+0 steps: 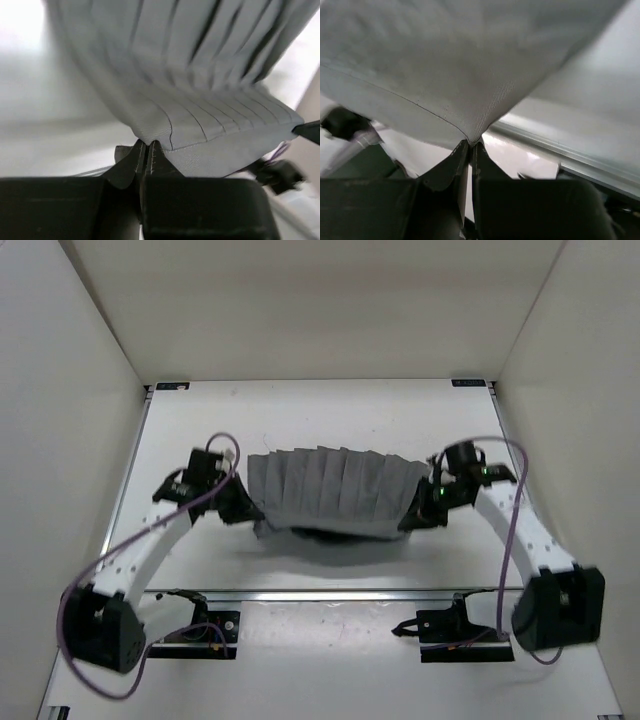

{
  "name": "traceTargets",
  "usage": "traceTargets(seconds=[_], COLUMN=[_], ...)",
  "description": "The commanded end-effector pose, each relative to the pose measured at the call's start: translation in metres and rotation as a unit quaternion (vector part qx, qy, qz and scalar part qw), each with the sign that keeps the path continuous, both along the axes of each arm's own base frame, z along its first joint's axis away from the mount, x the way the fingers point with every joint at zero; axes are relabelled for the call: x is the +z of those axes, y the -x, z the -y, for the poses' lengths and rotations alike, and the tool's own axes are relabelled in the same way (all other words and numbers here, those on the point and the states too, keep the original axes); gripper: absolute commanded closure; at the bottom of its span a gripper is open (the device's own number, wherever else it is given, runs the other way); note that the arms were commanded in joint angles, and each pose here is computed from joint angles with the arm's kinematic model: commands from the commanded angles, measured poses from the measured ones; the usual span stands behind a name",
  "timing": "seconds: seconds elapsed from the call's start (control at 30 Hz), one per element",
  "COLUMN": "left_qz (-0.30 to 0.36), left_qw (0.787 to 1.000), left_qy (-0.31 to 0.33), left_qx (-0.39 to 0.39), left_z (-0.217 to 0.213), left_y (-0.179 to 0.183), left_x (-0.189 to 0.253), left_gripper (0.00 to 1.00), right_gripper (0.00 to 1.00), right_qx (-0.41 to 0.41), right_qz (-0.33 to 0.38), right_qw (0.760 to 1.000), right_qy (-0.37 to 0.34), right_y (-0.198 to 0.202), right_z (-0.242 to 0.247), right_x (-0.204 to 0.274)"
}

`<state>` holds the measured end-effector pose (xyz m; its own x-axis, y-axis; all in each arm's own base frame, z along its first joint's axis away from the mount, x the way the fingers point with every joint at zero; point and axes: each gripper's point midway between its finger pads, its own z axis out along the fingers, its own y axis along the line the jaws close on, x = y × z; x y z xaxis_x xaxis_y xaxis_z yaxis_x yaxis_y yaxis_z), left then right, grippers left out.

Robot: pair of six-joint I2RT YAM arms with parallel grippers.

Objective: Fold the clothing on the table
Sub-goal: Fold the skirt

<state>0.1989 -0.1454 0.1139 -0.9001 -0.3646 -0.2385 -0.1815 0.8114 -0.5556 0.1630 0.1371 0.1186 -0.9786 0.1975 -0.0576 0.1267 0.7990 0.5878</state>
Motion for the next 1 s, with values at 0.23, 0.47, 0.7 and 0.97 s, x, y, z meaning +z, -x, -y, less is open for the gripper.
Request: traceTargets(seconds=[0.23,0.47,0.7,0.97], left_qz=[0.010,0.024,0.017,0.012], left_qw=[0.997,0.992,0.995,0.986], left_qy=[0.065,0.107,-0.012,-0.090], left_qx=[0.035,0.059,0.102,0.137], left_z=[0.006,-0.003,-0.025,-0.024], left_y=[-0.227,-0.204,-0.146,-0.149], left_x=[0.025,0.013,-0.033,-0.067], left_gripper=[0.50,0.41,0.37,0.35], right_gripper=[0.66,0.52,0.48,0.48], right_qx=[-0.059,-0.087,-0.184,-0.224], right_qz=[0.065,0.093,0.056,0.009], right_qw=[0.994,0.988,0.979,0.972], right_qy=[0.064,0.087,0.072,0.078], right_y=[-0.243,-0.217,-0.182,-0.178], right_z=[0.047,0.055,0.097,0.098], right_x=[0.034,0.009,-0.050,-0.098])
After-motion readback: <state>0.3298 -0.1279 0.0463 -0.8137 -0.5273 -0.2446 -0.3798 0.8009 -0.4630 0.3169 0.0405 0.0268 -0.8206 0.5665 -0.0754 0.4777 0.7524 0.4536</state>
